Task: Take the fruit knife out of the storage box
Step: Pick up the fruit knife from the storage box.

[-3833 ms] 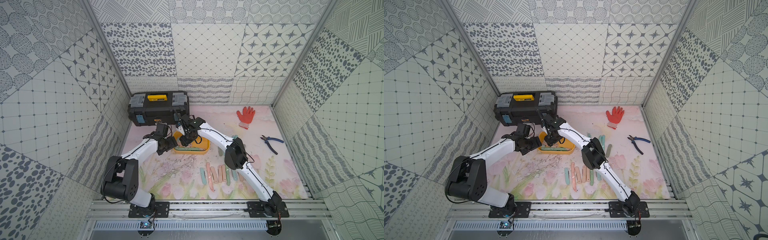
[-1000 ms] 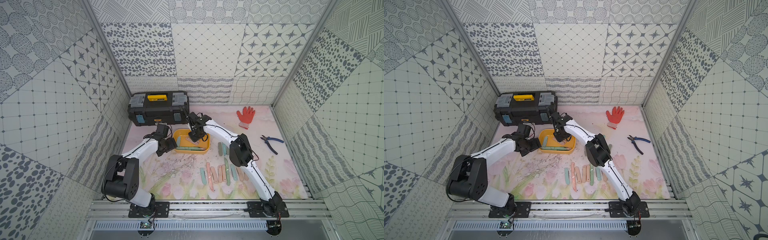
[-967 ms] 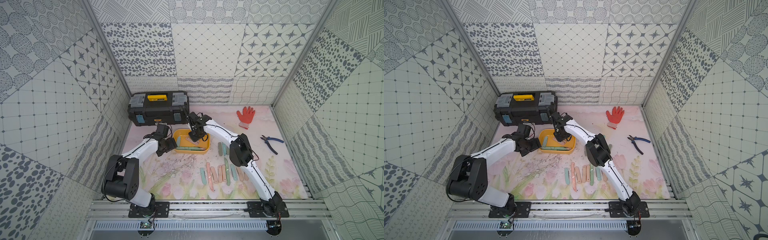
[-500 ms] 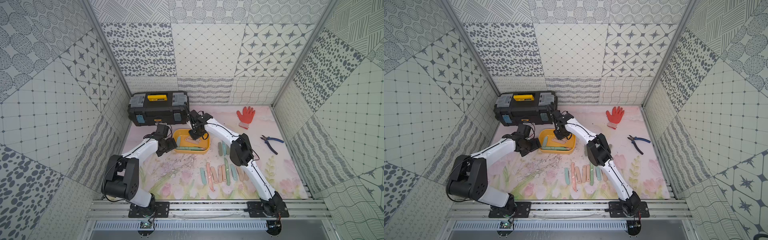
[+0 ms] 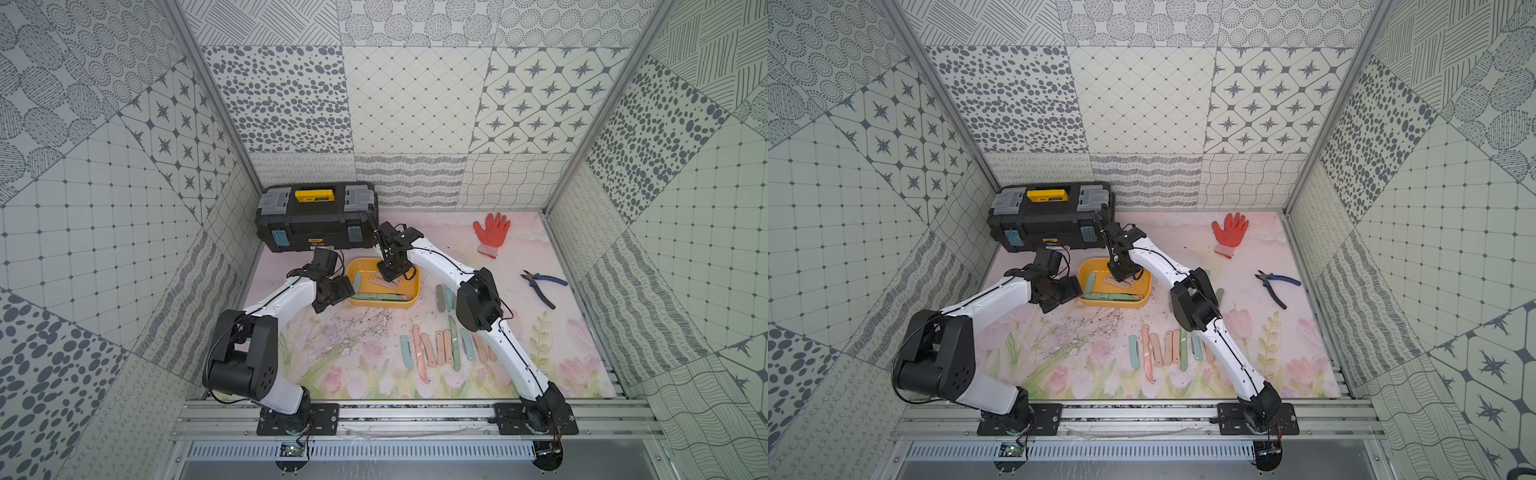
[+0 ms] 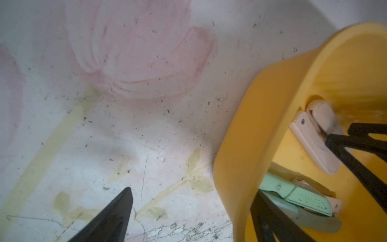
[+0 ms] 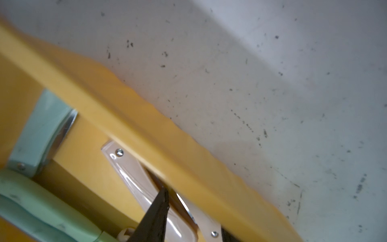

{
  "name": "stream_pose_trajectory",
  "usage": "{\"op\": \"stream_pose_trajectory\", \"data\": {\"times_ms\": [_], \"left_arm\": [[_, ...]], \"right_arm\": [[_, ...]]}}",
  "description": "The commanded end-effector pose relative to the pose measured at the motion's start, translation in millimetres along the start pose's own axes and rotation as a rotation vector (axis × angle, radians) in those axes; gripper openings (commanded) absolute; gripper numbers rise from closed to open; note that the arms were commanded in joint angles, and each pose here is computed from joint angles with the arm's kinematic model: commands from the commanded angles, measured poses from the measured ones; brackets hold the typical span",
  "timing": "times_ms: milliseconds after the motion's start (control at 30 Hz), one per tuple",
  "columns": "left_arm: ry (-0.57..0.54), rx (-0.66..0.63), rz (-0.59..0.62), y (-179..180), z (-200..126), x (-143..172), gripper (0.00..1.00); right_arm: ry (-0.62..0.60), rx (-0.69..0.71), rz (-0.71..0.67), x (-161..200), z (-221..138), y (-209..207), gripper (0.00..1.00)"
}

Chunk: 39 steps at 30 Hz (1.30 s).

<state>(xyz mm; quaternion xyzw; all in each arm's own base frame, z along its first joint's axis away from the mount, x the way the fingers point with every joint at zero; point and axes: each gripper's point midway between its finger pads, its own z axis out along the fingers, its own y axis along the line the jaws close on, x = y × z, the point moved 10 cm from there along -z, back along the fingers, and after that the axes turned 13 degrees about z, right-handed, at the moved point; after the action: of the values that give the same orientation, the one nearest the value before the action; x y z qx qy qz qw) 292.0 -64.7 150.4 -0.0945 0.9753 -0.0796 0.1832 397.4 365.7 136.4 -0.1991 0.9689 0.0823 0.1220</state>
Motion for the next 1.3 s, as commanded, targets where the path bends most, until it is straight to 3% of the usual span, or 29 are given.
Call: {"op": "stream_pose_trajectory", "data": {"times_ms": [0,333,600,833,1267], "left_arm": [[0.009,-0.016,0.008,1.8,-0.8,-0.4,0.86],[0.009,-0.017,0.008,1.9,-0.6,-0.4,0.86],[0.005,-0.018,0.008,1.9,-2.1,-0.3,0.86],[0.007,-0.015,0.007,1.5,-1.2,-1.1,0.86],[0.011,-0.006,0.005,0.3,-0.1,-2.4,0.86]], "right_arm": [[0.062,0.019,-0.024,9.3,16.5,-0.6,0.44],[0.065,0.021,-0.045,10.6,19.0,-0.3,0.47],[0.098,0.018,-0.046,13.8,26.3,-0.8,0.34],[0.040,-0.004,-0.042,6.3,5.2,2.5,0.26],[-0.055,-0.032,-0.052,-3.7,-46.9,7.4,0.23]]}}
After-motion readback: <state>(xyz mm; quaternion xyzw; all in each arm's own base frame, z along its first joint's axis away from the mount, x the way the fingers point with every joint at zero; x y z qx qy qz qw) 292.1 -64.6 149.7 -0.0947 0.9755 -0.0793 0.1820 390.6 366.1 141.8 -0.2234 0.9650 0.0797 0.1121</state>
